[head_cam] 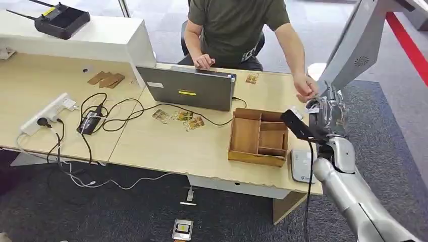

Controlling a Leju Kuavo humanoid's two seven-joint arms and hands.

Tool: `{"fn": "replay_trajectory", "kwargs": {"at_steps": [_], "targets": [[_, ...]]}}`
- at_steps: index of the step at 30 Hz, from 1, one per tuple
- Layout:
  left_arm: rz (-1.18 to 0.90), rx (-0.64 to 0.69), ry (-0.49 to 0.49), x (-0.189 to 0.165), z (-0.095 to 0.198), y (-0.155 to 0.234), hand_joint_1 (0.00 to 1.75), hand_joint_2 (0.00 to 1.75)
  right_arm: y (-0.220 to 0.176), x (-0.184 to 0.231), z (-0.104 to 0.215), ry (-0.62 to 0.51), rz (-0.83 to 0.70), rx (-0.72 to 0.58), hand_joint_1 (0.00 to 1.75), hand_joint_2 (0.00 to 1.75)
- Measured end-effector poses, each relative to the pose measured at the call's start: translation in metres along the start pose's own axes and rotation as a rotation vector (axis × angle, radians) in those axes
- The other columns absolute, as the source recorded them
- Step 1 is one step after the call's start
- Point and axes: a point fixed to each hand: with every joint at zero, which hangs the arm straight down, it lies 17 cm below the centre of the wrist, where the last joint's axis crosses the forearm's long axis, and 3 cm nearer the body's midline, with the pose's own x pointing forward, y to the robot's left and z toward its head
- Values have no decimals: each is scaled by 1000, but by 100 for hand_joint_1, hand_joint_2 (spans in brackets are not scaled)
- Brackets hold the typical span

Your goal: Pass the card to the sensor for recognition and then transmit it.

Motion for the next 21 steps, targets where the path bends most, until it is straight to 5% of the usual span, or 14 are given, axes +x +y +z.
{"fn": "replay_trajectory", "kwargs": {"at_steps": [21], "targets": [[61, 7, 42, -22, 2, -6, 0, 175, 85, -37, 78, 128, -174, 165, 175, 175]]}}
